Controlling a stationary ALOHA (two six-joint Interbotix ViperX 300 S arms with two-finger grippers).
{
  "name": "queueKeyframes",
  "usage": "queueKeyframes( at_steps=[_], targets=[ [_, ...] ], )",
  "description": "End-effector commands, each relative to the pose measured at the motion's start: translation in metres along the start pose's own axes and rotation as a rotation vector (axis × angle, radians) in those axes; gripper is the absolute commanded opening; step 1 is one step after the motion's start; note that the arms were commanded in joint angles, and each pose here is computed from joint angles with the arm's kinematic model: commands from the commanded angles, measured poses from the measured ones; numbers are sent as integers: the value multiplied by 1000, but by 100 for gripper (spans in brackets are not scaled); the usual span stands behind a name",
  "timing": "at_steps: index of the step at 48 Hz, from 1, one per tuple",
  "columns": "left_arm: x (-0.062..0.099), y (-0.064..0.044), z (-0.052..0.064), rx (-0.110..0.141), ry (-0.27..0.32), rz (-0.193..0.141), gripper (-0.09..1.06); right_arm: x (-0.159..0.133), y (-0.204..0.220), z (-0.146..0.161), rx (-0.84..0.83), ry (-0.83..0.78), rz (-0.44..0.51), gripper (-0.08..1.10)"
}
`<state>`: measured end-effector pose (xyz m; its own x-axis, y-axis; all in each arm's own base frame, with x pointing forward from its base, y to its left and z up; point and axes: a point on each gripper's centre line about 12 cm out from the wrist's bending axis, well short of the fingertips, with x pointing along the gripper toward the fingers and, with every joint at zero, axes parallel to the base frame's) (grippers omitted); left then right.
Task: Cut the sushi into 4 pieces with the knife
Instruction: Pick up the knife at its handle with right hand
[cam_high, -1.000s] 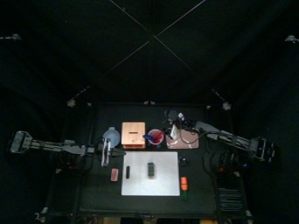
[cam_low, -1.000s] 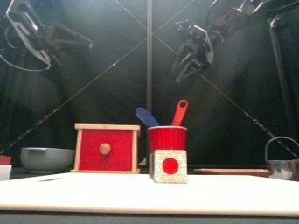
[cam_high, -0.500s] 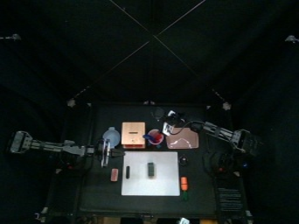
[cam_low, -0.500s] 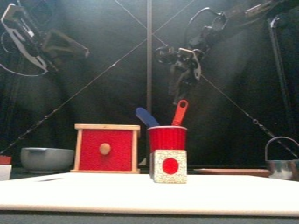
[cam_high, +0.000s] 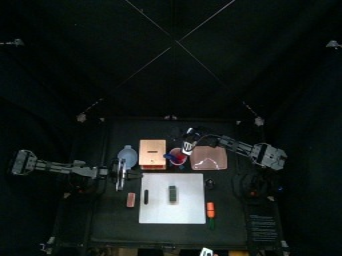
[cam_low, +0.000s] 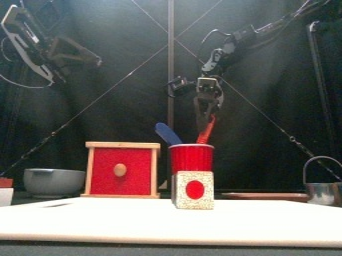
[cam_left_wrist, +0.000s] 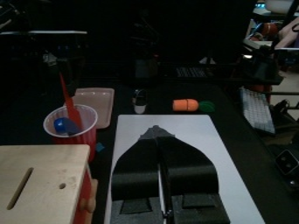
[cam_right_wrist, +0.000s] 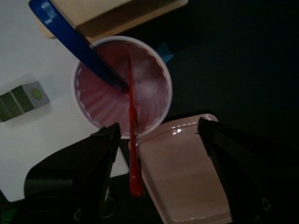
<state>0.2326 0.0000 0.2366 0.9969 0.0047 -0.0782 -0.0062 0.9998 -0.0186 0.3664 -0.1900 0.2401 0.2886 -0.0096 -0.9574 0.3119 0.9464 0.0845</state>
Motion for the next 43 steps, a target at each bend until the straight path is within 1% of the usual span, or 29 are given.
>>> queueKeyframes(
  at_steps=[1, 5, 10, 24, 29, 34, 40, 43],
  targets=[
    [2, 0, 5, -3, -17, 1, 0, -12, 2, 4, -11, -24, -2, 98],
    [1, 0, 4, -3, -15, 1, 0, -11, 2, 4, -11, -19, -2, 94],
    [1, 0, 4, -3, -14, 1, 0, -9, 2, 5, -12, -16, -1, 86],
    [1, 0, 4, -3, -14, 3, 0, -8, 2, 5, -7, -1, 7, 49],
    [1, 0, 3, -3, -12, 3, 0, -11, 3, 6, -8, 1, 13, 39],
    [1, 1, 3, -3, -12, 4, 0, -15, 5, 9, 0, 1, 33, 34],
    [1, 1, 3, -3, -12, 4, 0, -14, 4, 10, 7, 13, 44, 34],
    [1, 1, 3, -4, -12, 5, 0, -16, 4, 12, 4, 14, 41, 32]
  ],
)
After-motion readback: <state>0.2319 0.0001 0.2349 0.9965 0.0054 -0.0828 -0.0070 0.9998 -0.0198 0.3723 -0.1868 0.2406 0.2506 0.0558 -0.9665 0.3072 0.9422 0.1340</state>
